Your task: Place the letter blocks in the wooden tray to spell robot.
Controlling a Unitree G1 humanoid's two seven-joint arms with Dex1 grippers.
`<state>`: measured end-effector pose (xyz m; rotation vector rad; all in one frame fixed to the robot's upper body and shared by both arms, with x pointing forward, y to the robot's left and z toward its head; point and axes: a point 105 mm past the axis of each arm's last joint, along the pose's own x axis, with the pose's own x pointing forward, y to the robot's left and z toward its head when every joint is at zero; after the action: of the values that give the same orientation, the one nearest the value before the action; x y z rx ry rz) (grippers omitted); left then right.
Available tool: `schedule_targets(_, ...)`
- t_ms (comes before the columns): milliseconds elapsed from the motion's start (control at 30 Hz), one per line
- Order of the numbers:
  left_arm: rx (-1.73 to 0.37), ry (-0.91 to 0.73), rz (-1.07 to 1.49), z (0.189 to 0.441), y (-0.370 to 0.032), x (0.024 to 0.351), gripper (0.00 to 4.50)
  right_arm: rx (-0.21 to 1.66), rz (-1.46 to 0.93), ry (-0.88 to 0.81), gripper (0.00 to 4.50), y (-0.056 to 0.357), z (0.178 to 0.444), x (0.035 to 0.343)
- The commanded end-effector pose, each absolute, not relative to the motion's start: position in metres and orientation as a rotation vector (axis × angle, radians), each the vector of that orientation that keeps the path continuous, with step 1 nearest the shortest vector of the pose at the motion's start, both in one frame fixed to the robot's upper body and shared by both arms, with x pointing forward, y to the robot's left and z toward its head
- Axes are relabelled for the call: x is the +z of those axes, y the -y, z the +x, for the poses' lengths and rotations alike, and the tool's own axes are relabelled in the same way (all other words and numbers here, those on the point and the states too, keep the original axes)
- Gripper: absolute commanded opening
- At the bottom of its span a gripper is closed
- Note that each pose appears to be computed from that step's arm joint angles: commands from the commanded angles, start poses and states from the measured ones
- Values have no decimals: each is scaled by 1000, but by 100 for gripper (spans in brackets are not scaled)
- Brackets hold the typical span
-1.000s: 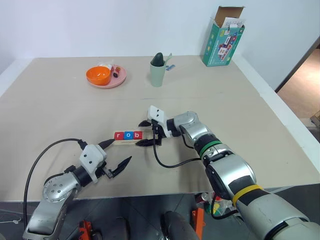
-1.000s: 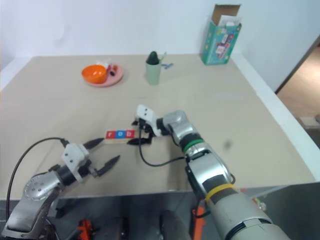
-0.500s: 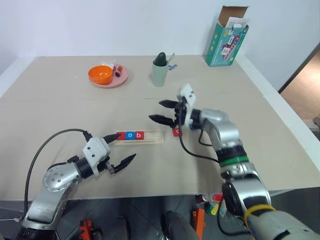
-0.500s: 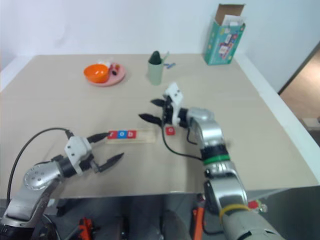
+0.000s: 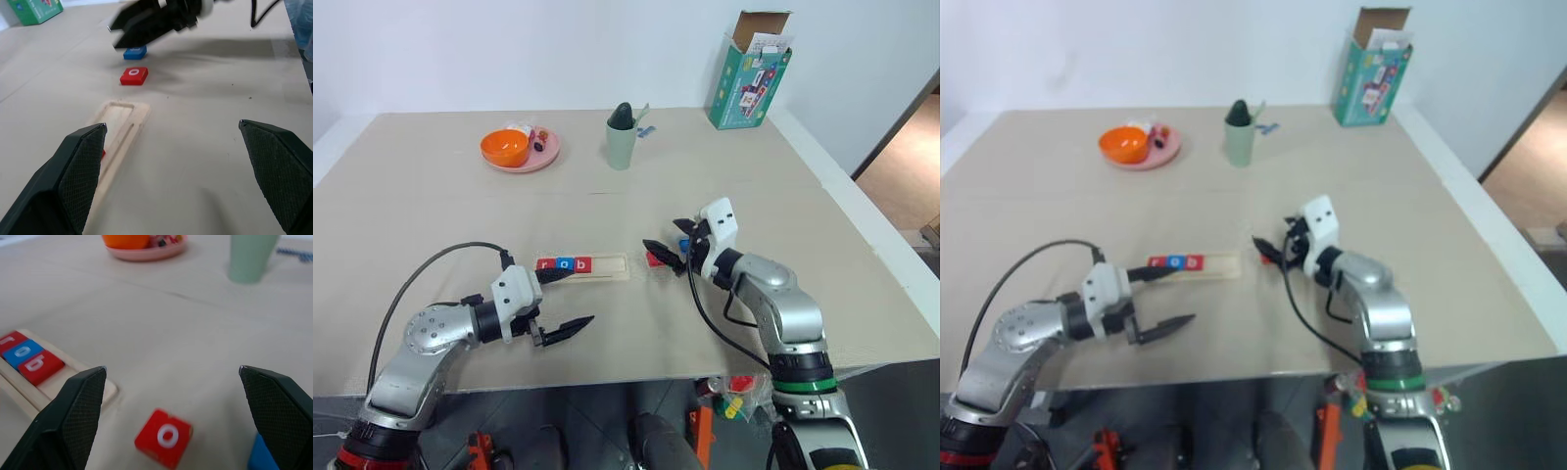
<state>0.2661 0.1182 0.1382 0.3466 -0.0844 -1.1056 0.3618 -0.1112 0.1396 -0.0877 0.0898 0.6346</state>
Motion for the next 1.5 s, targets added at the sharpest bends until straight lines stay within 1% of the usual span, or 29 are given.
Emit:
schedule_targets(33,-1113,109,358,267,-117,143,450,568,-93,-23,449,103,355,151)
schedule_targets(167,-1106,108,359,266,-116,142,450,539,-84,-24,449,95,347,145)
schedule_targets(300,-1096,107,365,266,-117,141,450,473,-88,-30,449,96,352,139)
schedule_targets(533,-1082,101,369,265,-117,140,450,409,-82,-59,449,98,357,125)
schedule_targets(867,-1068,94,384,265,-120,139,450,428,-66,-98,449,86,355,109)
schedule_targets(967,-1067,96,387,265,-119,139,450,415,-65,-110,371,86,356,105)
schedule_targets(1000,-1066,97,388,266,-119,140,450,412,-62,-114,332,87,356,104)
schedule_targets(1067,-1064,98,389,266,-119,139,450,405,-64,-114,269,87,356,104)
schedule_targets(1167,-1062,97,391,266,-120,138,450,404,-60,-112,158,86,354,104)
schedule_targets(1200,-1060,97,391,266,-120,138,450,401,-61,-112,128,86,353,104)
schedule_targets(1233,-1059,95,391,266,-120,138,450,397,-64,-113,120,87,351,104)
schedule_targets(1500,-1060,83,396,264,-122,133,450,425,-82,-150,120,92,322,108)
